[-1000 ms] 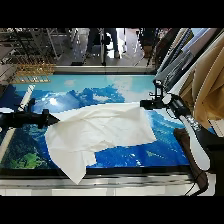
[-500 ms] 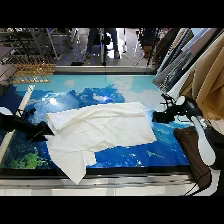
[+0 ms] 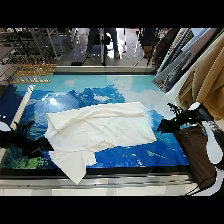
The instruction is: Fold the clothes and pants, and hang the long-sleeved shirts on hangers.
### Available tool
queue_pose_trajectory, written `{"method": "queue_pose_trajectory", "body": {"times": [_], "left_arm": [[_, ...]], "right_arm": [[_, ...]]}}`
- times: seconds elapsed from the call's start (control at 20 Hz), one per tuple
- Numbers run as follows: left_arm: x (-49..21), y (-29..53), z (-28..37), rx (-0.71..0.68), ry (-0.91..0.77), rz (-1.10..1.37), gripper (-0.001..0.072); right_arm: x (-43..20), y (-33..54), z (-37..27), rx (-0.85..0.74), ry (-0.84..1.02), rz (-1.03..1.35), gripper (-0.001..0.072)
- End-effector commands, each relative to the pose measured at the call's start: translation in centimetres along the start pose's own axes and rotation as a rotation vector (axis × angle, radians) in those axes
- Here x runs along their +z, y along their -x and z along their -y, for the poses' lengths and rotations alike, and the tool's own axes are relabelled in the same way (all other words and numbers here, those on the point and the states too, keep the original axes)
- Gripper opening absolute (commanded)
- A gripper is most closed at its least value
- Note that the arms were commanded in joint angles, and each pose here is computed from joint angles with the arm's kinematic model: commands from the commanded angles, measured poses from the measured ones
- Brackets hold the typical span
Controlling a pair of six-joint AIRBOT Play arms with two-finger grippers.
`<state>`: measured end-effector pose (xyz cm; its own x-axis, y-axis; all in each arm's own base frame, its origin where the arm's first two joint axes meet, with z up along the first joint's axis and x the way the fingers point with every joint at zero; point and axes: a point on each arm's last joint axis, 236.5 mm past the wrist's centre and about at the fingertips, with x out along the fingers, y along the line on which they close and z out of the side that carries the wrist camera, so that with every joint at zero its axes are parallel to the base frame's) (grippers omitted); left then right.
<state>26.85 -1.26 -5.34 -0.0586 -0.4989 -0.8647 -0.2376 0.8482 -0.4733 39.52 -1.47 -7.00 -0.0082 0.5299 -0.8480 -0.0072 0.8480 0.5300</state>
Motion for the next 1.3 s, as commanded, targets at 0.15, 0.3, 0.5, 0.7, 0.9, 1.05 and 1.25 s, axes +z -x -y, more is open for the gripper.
{"method": "queue_pose_trajectory", "body": {"times": [0.15, 0.3, 0.5, 0.7, 0.9, 1.05, 1.25], "left_arm": [[-3.1, -5.4, 1.1, -0.067, -0.016, -0.011, 0.0646], [-3.1, -6.6, 1.4, -0.044, -0.043, -0.006, 0.0646], [-4.6, -7.2, 0.5, 0.000, -0.069, -0.084, 0.0646], [-4.0, -7.2, -0.3, 0.035, -0.080, -0.061, 0.0645], [-2.7, -7.4, -0.4, 0.038, -0.072, -0.006, 0.0624], [-2.2, -7.9, 0.6, -0.018, -0.036, 0.001, 0.0167], [-2.7, -8.4, 1.1, -0.036, -0.048, -0.028, 0.0007]], "right_arm": [[-1.7, -2.8, -1.1, 0.044, 0.112, -0.058, 0.0437], [-1.9, -3.5, -1.0, 0.056, 0.117, -0.079, 0.0512], [-2.5, -4.2, -0.8, 0.072, 0.115, -0.113, 0.0511], [-3.0, -4.7, -1.0, 0.093, 0.114, -0.139, 0.0477], [-5.0, -4.3, -2.0, 0.140, 0.144, -0.222, 0.0439], [-4.8, -4.4, -2.1, 0.143, 0.143, -0.218, 0.0161], [-4.6, -4.3, -3.0, 0.181, 0.138, -0.207, 0.0014]]}}
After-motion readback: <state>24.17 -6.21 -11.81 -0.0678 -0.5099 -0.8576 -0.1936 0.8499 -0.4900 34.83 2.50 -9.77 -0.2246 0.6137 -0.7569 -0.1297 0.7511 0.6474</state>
